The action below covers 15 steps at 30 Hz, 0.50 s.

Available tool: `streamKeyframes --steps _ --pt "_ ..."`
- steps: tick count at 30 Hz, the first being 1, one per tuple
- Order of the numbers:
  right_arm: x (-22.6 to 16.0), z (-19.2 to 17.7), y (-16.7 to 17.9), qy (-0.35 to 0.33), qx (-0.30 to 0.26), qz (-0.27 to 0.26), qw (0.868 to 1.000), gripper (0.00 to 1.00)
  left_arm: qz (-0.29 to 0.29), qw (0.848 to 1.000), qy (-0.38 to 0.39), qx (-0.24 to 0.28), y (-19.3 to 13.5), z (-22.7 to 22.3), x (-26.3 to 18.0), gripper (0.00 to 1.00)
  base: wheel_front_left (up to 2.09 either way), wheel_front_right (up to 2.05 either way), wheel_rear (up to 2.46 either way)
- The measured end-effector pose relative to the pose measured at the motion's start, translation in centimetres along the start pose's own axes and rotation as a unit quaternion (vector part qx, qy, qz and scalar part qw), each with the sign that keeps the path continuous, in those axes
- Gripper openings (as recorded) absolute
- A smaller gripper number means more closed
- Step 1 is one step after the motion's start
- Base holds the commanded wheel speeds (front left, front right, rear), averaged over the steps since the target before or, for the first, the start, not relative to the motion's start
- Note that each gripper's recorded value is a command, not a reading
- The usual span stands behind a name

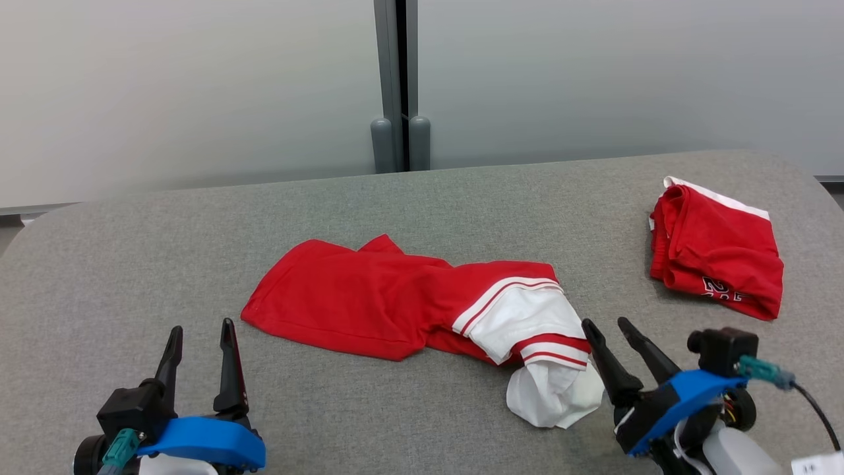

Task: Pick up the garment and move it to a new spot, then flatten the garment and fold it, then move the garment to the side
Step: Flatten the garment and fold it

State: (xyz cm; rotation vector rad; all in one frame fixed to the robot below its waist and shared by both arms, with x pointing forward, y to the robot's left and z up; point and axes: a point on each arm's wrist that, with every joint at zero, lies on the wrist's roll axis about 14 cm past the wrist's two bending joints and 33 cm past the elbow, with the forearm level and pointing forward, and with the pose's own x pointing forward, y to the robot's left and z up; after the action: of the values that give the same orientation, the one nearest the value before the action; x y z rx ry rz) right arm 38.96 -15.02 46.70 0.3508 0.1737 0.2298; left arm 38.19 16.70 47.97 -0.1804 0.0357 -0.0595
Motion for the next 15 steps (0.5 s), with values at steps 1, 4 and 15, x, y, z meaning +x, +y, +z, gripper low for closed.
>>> streamKeyframes --steps 1,4,15 --pt "0.3 -0.2 0.0 0.015 0.013 0.0 1.0 1.0 -0.001 1.0 0.0 0.001 0.0 0.0 0.0 1.0 0.0 0.0 0.0" --pt "0.8 -1.2 0.2 0.064 0.044 0.001 0.997 1.0 0.0 1.0 -0.002 0.002 0.0 0.1 0.0 1.0 0.0 0.0 0.0" --pt "1.5 -2.5 0.4 0.137 0.101 0.007 0.985 0.34 0.018 1.0 0.002 0.0 1.1 -0.2 -0.7 1.0 0.0 0.0 0.0"
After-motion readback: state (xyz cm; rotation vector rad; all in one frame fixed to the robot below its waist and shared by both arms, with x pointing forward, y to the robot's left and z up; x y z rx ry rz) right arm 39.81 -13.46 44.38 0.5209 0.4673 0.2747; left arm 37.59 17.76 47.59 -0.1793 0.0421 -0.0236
